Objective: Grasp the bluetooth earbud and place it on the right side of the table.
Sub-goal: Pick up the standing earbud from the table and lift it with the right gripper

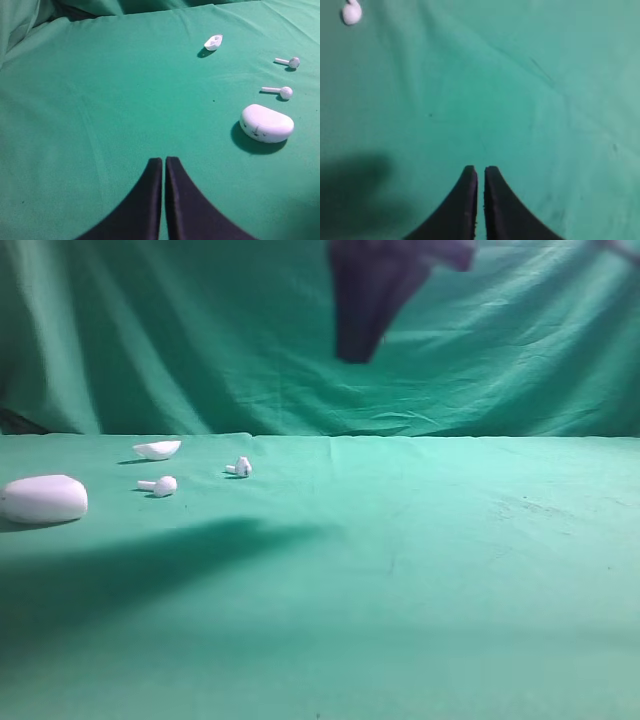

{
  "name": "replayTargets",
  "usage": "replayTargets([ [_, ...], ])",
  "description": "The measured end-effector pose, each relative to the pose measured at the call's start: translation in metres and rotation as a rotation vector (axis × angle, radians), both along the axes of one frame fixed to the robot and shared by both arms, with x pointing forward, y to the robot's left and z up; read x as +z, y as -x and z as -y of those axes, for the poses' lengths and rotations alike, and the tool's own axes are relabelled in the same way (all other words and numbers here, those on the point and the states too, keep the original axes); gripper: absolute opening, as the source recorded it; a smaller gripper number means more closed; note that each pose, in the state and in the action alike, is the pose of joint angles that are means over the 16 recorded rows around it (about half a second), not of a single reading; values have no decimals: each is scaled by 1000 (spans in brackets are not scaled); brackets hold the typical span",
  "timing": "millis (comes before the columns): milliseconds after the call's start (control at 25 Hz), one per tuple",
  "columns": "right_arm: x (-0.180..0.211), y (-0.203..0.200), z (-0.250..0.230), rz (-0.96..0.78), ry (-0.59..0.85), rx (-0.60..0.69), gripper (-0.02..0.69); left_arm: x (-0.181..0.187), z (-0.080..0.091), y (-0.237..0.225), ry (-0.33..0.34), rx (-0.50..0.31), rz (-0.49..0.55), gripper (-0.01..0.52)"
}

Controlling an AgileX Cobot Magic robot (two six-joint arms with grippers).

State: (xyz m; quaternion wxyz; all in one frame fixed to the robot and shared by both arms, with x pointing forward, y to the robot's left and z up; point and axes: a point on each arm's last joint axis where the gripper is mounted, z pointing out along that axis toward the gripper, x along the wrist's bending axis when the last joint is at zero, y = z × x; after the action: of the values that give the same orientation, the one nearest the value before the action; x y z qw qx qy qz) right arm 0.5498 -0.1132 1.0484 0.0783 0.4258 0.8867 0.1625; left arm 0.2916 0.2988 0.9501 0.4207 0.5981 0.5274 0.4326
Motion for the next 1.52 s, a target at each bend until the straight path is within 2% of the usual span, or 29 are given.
replayTargets([
  [200,-20,-31,-55,-23,0,76,67,0,0,0,0,0,0,0],
  [440,-47,-62,-104,-2,-10,115,163,0,0,0,0,0,0,0],
  [720,-78,-87,-131,16,-7,106,293,0,0,0,0,0,0,0],
  [880,-92,-94,-136,17,3,91,335,0,0,0,0,0,0,0],
  [1040,-101,-98,-138,16,14,83,313,0,0,0,0,0,0,0],
  [1320,-106,-100,-139,17,24,82,203,0,0,0,0,0,0,0],
  [1520,-91,-102,-140,36,15,82,124,0,0,0,0,0,0,0],
])
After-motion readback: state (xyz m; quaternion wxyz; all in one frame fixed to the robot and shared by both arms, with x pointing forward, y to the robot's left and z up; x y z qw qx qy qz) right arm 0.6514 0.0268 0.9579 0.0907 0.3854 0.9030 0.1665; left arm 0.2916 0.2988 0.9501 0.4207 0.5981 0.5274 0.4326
